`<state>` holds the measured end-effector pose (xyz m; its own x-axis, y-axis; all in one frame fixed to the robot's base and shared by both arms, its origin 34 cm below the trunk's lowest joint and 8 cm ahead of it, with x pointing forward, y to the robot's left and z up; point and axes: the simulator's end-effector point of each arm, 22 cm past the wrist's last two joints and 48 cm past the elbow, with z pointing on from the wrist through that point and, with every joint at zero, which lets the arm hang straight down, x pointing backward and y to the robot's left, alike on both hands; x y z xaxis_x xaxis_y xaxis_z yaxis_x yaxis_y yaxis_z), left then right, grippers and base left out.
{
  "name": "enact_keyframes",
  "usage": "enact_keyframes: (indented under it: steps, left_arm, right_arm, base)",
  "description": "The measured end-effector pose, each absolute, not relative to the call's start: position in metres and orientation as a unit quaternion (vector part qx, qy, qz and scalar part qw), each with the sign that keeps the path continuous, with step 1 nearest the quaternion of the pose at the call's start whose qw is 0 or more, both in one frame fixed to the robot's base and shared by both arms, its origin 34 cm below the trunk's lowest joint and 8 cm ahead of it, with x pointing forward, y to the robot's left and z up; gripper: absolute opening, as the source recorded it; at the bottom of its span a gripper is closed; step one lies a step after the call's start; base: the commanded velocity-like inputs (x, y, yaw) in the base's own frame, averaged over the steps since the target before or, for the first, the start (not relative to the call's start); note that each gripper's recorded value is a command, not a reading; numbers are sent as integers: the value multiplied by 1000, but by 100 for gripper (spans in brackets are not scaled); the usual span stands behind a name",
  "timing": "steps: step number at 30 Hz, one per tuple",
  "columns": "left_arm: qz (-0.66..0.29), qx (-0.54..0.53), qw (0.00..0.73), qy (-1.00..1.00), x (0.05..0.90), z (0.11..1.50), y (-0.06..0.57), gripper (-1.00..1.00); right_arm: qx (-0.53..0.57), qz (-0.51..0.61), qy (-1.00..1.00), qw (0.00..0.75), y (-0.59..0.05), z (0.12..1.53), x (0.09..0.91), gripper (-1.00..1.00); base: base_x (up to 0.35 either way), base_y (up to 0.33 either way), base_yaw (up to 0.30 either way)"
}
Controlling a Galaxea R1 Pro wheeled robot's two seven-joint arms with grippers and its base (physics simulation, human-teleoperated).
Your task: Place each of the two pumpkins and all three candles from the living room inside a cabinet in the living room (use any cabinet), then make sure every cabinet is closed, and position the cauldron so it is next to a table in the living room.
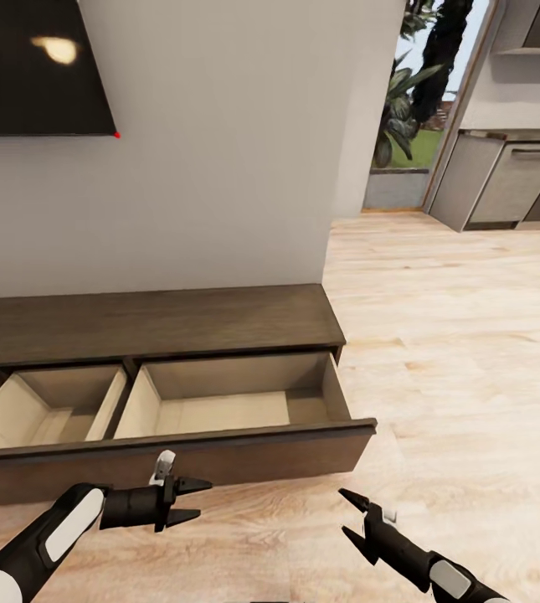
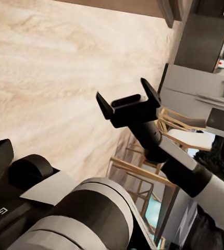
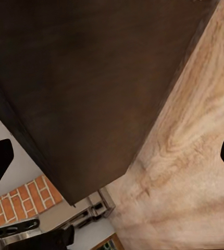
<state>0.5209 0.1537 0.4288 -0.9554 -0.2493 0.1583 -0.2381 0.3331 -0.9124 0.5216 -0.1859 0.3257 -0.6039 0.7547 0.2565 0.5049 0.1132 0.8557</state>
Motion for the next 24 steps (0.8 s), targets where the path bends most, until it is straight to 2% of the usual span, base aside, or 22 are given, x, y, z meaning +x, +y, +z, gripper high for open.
enact_keyframes:
  steps: [24]
  left_arm:
    - [-561,-141,-8,816,525,478,135,100]
  right_arm:
    - [430,500,742,121,-195,373,529,100]
  base:
    - [-39,3,0]
